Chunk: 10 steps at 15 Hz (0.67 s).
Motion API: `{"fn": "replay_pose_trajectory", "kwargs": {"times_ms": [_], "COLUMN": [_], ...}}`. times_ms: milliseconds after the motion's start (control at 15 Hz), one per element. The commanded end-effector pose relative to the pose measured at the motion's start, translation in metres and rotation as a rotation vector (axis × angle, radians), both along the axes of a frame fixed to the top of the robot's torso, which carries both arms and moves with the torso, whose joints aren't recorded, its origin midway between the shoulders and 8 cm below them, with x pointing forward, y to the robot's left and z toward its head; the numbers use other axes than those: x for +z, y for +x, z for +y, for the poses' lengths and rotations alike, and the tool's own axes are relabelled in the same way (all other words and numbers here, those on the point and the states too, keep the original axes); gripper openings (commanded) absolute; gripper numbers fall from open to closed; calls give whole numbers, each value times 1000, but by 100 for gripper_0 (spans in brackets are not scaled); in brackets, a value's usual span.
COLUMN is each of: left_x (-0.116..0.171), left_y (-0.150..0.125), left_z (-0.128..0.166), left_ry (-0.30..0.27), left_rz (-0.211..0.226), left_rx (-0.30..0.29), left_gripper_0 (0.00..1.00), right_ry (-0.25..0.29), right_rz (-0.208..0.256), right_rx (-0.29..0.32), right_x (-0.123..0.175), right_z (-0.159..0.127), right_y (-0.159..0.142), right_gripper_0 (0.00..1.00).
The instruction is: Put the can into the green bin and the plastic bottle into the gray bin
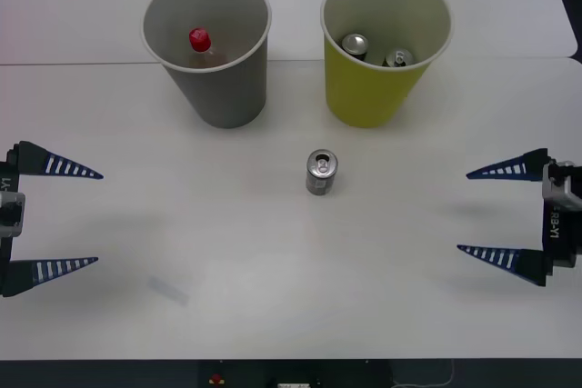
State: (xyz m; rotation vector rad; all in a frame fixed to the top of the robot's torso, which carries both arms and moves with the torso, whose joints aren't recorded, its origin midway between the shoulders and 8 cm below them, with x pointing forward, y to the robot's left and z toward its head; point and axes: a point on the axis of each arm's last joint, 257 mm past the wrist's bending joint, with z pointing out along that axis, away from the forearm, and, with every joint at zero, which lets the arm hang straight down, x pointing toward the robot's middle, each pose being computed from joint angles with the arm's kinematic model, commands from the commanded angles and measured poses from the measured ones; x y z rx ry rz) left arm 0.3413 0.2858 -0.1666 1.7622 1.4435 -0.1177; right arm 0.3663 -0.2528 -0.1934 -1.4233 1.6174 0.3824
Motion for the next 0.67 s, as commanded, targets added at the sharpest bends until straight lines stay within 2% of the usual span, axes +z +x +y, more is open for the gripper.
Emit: {"fn": "replay_pose_trajectory", "kwargs": {"times_ms": [67, 467, 667], "left_x": [0, 0, 0], "left_y": [0, 0, 0], "left_z": [0, 0, 0], "left_ry": [0, 0, 0], "left_rz": [0, 0, 0], "left_rx": [0, 0, 0], "left_gripper_0": [100, 100, 100], "right_ry": [73, 215, 268], "right_rz": [26, 44, 41], "right_rx": [-28, -83, -115], "right_x": [-8, -21, -30], "right_z": [8, 30, 46], "right_y": [5, 16, 23], "right_gripper_0": [100, 100, 100]}}
